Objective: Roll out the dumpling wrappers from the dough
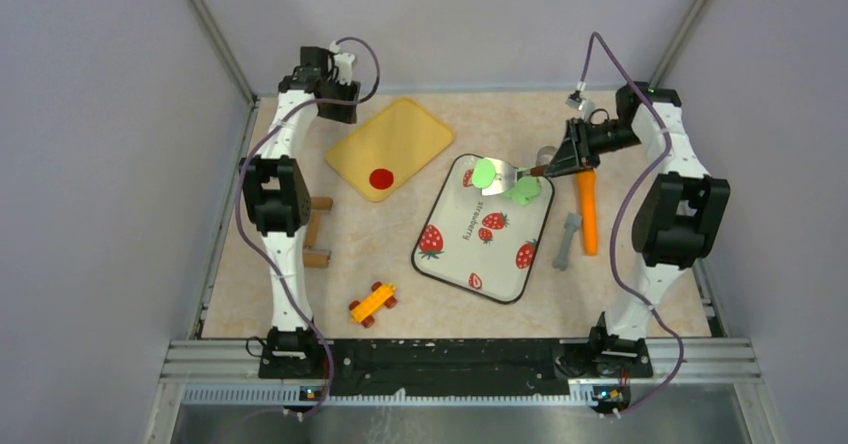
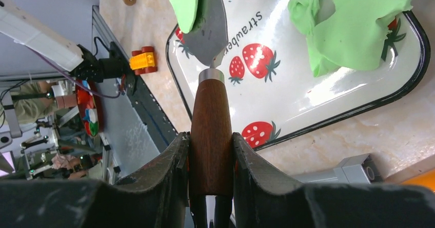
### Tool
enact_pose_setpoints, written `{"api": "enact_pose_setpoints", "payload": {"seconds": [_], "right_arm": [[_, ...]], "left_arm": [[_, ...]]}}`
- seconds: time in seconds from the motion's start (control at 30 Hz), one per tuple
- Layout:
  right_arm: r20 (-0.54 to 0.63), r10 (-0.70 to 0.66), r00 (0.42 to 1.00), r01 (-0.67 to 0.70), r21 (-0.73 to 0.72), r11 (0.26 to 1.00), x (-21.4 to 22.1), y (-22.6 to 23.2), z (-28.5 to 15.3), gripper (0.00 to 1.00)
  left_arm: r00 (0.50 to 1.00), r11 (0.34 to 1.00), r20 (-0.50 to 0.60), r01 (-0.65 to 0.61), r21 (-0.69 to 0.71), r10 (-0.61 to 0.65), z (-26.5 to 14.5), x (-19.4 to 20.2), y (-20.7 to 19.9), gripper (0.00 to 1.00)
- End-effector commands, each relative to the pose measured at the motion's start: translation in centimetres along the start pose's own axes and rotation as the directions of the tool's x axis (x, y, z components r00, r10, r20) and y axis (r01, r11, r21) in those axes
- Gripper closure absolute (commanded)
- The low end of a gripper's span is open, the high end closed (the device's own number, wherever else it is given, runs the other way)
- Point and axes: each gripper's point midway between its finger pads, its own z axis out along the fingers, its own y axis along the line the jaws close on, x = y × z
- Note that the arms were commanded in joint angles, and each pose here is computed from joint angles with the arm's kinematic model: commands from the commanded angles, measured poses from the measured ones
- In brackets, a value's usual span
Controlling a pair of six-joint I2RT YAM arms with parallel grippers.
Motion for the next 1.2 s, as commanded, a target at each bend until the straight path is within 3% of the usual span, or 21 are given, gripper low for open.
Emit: {"api": "enact_pose_setpoints", "payload": {"seconds": [0.0, 0.27, 0.4, 0.6, 0.8, 0.97, 1.07, 1.17], "right_arm": [[0.066, -0.053, 0.996, 0.055, -0.020, 0.998, -0.9, 3.4, -1.4, 1.00], [0.063, -0.036, 0.997, 0.037, -0.012, 0.999, 0.9, 3.9, -1.3, 1.00], [0.067, -0.033, 0.997, 0.033, -0.007, 0.999, 1.0, 4.0, -1.3, 1.00], [0.083, -0.044, 0.996, 0.042, 0.030, 0.999, 0.6, 4.2, -1.9, 1.00], [0.092, -0.054, 0.994, 0.049, 0.049, 0.998, 0.4, 4.6, -2.0, 1.00], [0.154, -0.022, 0.988, -0.002, 0.154, 0.988, -2.4, 4.0, -1.3, 1.00], [0.220, 0.111, 0.969, -0.145, 0.146, 0.979, -4.2, 4.0, -0.3, 1.00], [0.172, 0.050, 0.984, -0.075, 0.142, 0.987, -5.0, 5.6, 2.4, 1.00]], "left_arm": [[0.992, 0.989, -0.017, -0.125, -0.079, 0.124, 1.6, 0.1, 3.9, 0.41], [0.989, 0.989, -0.047, -0.141, -0.044, 0.139, 3.6, 1.7, 5.3, 0.37], [0.990, 0.994, -0.111, -0.094, -0.052, 0.088, 4.6, 4.0, 6.1, 0.42], [0.982, 0.999, -0.182, 0.043, -0.021, -0.046, 5.4, 7.0, 6.5, 0.58], [0.968, 0.998, -0.245, 0.062, 0.020, -0.056, 5.4, 9.1, 5.4, 0.71], [0.952, 0.996, -0.299, 0.086, 0.040, -0.070, 3.2, 11.2, 4.1, 0.89], [0.932, 0.989, -0.340, 0.147, 0.030, -0.128, 1.3, 13.1, 2.8, 0.97], [0.911, 0.972, -0.360, 0.229, 0.042, -0.199, -0.7, 14.6, 0.8, 1.00]]}}
